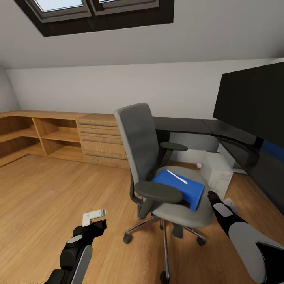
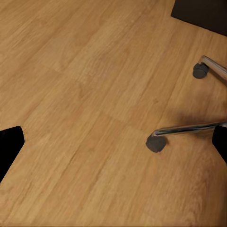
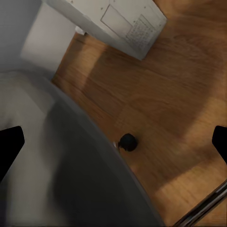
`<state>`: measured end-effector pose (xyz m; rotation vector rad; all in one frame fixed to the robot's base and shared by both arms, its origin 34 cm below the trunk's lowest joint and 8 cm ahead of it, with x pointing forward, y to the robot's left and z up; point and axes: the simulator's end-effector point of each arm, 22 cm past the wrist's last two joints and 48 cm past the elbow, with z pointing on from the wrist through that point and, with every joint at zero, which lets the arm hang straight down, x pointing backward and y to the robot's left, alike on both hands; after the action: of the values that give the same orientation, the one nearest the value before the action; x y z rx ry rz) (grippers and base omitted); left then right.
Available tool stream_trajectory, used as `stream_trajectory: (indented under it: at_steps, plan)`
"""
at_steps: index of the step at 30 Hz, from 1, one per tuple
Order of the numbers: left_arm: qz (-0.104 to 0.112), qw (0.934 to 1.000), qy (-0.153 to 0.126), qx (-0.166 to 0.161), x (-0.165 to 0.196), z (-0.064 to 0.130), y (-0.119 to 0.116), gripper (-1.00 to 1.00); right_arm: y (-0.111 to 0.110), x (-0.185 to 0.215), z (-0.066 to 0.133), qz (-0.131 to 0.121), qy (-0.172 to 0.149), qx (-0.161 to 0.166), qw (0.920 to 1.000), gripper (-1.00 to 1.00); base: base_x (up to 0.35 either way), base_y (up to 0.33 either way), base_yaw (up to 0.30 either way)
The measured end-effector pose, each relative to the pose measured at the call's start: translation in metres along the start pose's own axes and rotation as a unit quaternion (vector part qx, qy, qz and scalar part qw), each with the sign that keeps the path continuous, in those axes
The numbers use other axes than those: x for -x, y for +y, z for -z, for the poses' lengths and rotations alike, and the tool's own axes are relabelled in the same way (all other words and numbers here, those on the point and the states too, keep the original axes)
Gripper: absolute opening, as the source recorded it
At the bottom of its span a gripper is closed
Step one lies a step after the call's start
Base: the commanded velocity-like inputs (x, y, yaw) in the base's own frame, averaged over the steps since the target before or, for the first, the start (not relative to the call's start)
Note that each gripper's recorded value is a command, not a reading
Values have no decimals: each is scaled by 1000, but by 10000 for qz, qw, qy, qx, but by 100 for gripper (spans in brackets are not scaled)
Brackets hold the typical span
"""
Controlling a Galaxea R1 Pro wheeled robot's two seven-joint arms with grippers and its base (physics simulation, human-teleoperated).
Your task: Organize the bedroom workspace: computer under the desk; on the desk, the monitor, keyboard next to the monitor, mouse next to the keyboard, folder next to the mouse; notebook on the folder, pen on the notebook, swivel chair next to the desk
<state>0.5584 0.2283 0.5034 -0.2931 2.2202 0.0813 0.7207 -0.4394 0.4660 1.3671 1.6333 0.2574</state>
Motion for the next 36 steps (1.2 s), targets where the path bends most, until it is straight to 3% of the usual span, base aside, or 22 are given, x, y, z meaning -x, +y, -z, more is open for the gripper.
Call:
stream_trajectory:
  at_steps: [24, 36]
  plan:
    - [-39, 9999, 127, 5, -11, -4, -1, 100, 2, 3, 0, 39, -31, 37, 10000, 100, 1, 0, 255]
    - [-49, 9999, 153, 19, -13, -5, -1, 100, -5, 23, -3, 91, -159, 1, 9998, 100, 219, 0, 227]
